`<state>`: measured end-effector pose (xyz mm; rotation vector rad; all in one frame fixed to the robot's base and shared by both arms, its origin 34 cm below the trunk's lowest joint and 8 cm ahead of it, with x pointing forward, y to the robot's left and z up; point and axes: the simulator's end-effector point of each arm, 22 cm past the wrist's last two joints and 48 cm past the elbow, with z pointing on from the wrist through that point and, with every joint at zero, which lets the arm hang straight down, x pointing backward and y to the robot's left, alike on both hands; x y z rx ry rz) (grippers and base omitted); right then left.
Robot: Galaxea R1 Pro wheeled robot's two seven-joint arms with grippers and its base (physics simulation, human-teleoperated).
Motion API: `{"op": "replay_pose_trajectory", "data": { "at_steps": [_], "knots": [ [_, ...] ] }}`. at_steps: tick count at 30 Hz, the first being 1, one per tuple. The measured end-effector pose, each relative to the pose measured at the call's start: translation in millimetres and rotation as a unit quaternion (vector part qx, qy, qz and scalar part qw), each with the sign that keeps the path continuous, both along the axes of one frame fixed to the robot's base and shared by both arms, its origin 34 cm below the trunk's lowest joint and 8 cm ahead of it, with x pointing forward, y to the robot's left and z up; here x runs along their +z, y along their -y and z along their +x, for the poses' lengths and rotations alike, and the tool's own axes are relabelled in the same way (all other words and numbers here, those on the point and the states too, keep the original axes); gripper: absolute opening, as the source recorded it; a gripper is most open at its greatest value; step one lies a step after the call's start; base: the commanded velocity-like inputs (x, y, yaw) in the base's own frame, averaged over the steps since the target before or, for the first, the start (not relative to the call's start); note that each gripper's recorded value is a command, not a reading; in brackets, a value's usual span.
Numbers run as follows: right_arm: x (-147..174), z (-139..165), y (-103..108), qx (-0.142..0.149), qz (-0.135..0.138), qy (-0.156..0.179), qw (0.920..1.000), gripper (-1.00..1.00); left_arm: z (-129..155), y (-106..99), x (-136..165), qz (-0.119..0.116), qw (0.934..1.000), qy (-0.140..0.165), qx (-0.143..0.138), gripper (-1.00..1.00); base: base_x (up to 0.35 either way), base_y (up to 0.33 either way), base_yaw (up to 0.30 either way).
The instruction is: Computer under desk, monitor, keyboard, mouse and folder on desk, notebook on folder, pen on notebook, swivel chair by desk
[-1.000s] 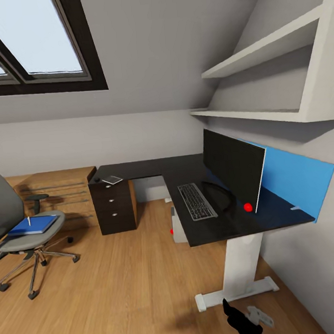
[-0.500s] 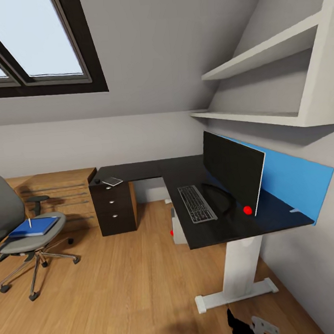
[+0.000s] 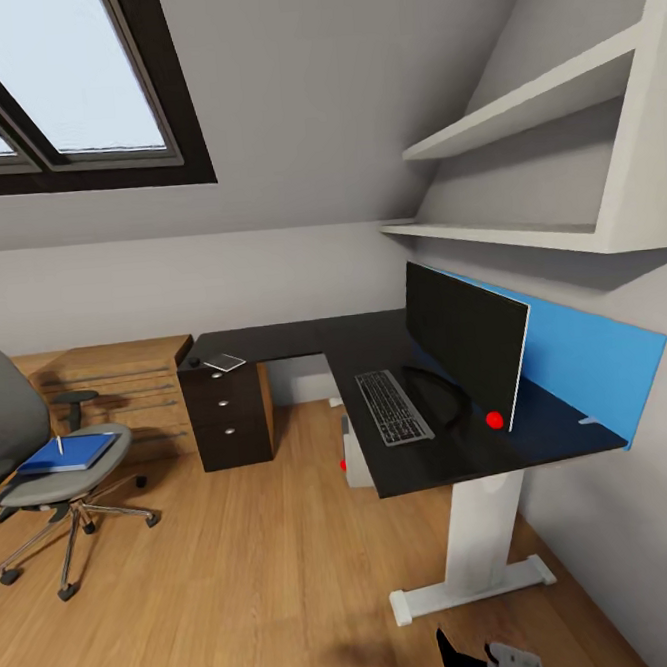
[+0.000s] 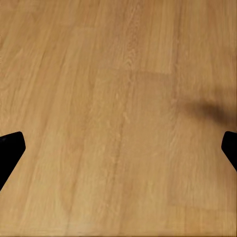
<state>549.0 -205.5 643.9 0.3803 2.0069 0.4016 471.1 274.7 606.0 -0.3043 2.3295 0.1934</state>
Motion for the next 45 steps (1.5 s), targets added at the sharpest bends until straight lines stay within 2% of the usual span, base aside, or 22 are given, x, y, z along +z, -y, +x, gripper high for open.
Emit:
{"op": "replay_pose_trajectory", "data": {
  "at_steps": [3,4,5,8,19,31,39,45],
  "knots": [
    [0.0,-0.2,-1.2,0.001,0.0,0.001,1.0,1.0,-0.6,-0.1,-0.6,0.0,1.0,-0.001,0.0,1.0,-0.031,0.196,0.078],
    [-13.8,-16.0,-25.6,0.0,0.011,-0.019,0.9998,1.0,-2.3,0.1,-2.2,0.0,1.0,-0.003,0.0,1.0,-0.032,0.31,0.243],
    [-16.3,-19.7,-31.5,-0.002,0.013,-0.022,0.9997,1.0,-2.8,0.2,-2.6,0.0,1.0,-0.004,0.0,1.0,-0.025,0.314,0.25],
    [-22.2,-29.8,-25.5,-0.025,-0.005,-0.019,0.9995,1.0,-4.3,0.1,-4.0,0.001,1.0,-0.006,0.0,1.0,0.027,0.322,0.268],
    [-23.7,-32.5,-15.0,-0.049,-0.018,-0.018,0.9985,1.0,-9.4,0.4,-8.5,0.001,0.9999,-0.013,0.0,1.0,0.199,0.245,0.278],
    [-24.6,-32.6,-10.1,-0.059,-0.021,-0.02,0.9978,1.0,-21.8,0.6,-19.5,0.003,0.9995,-0.031,-0.001,1.0,0.073,0.027,0.284],
    [-25.2,-33.6,-10.4,-0.06,-0.021,-0.021,0.9978,1.0,-23.1,0.6,-20.4,0.003,0.9995,-0.033,-0.001,1.0,0.26,0.049,0.266],
    [-26.0,-34.0,-9.6,-0.06,-0.022,-0.022,0.9977,1.0,-27.8,1.7,-24.7,0.003,0.9992,-0.04,-0.003,1.0,0.313,0.065,0.07]
  ]
}}
